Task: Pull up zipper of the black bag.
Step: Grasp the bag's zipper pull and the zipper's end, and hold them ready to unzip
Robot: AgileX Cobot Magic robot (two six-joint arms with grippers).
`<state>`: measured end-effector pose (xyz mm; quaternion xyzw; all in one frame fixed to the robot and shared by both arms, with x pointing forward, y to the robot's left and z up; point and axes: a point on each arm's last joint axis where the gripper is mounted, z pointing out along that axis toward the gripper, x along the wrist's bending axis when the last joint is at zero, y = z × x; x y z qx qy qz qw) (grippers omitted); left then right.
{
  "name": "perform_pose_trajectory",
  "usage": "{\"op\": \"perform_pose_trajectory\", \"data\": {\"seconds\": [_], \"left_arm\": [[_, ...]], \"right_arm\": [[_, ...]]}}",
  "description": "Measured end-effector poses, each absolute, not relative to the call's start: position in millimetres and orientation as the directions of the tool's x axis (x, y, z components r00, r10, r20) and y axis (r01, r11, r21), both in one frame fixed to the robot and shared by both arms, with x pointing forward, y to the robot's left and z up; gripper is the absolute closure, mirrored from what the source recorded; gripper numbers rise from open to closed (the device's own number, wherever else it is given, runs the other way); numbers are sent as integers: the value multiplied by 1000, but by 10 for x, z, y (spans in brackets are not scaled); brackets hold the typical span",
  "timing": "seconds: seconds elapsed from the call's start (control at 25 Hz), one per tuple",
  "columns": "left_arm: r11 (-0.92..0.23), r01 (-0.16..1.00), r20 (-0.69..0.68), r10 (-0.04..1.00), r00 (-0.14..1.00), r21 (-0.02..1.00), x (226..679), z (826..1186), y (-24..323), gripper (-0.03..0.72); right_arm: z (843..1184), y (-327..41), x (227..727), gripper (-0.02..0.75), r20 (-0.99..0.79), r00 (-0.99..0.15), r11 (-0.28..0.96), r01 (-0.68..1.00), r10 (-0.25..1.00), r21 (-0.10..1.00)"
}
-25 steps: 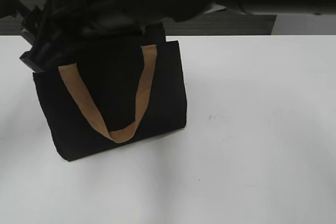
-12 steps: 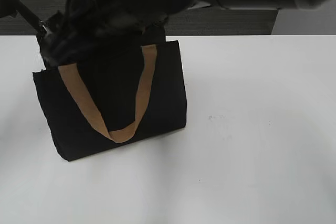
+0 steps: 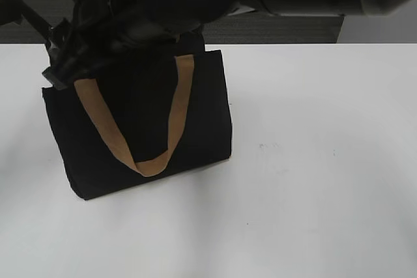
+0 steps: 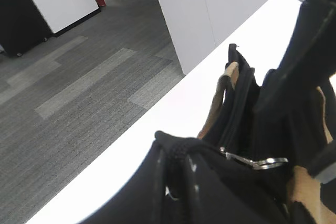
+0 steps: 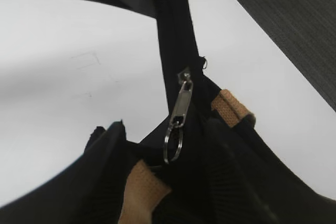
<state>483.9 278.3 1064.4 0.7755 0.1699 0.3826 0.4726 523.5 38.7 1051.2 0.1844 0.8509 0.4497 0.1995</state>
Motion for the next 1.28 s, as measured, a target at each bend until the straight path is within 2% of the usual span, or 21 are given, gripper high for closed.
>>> {"op": "perform_pose_trajectory", "data": {"seconds": [0.28, 0.8, 1.12, 1.28], "left_arm": [[-494, -96, 430, 626, 651, 864, 4842, 10639, 2783, 659], [-478, -107, 422, 622, 660, 872, 4834, 10650, 2768, 659], [-478, -108, 422, 621, 660, 872, 4833, 10651, 2767, 659], [-477, -108, 422, 621, 661, 872, 4833, 10651, 2767, 659]], "right_arm": [[10359, 432, 5276, 363, -192, -856, 554, 126, 479, 823], [10379, 396, 5346, 367, -205, -839, 535, 117, 504, 837], [10266, 421, 5370, 368, -201, -842, 549, 130, 501, 825], [10260, 422, 5371, 426, -200, -842, 550, 131, 501, 825]]}}
